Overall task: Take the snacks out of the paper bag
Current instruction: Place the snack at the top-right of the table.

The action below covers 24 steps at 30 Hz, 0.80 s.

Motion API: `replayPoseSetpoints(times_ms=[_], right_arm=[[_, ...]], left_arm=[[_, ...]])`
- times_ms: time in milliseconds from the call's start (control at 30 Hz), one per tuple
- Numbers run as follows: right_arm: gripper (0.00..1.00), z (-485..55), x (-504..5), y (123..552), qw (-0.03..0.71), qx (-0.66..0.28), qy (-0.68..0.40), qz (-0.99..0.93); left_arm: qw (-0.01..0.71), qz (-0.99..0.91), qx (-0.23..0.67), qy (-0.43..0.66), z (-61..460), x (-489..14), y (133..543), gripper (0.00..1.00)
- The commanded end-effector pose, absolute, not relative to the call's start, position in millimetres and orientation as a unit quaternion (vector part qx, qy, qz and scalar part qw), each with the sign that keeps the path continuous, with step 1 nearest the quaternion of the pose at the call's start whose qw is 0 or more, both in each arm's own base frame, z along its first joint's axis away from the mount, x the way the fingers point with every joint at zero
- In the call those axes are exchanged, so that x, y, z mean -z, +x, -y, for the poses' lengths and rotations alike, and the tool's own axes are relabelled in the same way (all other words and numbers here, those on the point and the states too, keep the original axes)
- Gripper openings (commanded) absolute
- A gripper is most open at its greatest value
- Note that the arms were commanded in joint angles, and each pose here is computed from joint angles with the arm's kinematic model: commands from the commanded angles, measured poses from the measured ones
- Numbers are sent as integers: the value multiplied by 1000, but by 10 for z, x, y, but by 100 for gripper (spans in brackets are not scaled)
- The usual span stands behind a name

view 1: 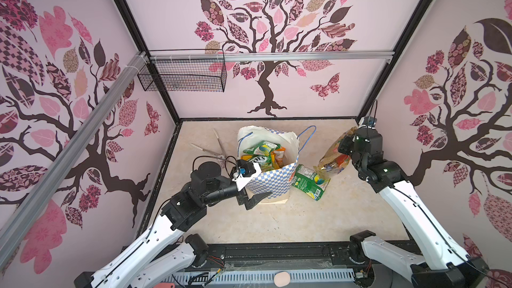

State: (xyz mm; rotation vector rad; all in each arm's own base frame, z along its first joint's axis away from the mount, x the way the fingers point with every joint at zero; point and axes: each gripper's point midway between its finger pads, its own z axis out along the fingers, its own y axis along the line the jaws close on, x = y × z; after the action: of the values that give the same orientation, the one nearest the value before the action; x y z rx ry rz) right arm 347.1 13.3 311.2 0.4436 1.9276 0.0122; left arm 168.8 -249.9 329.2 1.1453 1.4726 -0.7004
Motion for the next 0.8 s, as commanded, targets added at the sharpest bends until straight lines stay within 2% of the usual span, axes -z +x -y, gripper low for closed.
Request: replayPoseSetpoints(times_ms=[0, 267, 367, 533, 767], right_arm=[[0, 11, -3405, 3682, 597, -54, 248, -761], [0, 580, -3197, 3728, 610, 113, 294, -727], [0, 587, -3071, 3822, 606, 129, 286, -731], [0, 361, -2663, 4196, 572, 97, 245, -777], [15, -35, -2155, 4774, 527, 14, 214, -822]], left_arm=[[551, -623, 285, 476, 2469, -3259, 1714, 99], [560, -629, 276, 463, 2432, -3291, 1759, 99], [560, -629, 276, 462, 2433, -3296, 1763, 99], [561, -631, 273, 461, 2433, -3284, 1779, 99], [567, -635, 259, 456, 2399, -3273, 1820, 99]])
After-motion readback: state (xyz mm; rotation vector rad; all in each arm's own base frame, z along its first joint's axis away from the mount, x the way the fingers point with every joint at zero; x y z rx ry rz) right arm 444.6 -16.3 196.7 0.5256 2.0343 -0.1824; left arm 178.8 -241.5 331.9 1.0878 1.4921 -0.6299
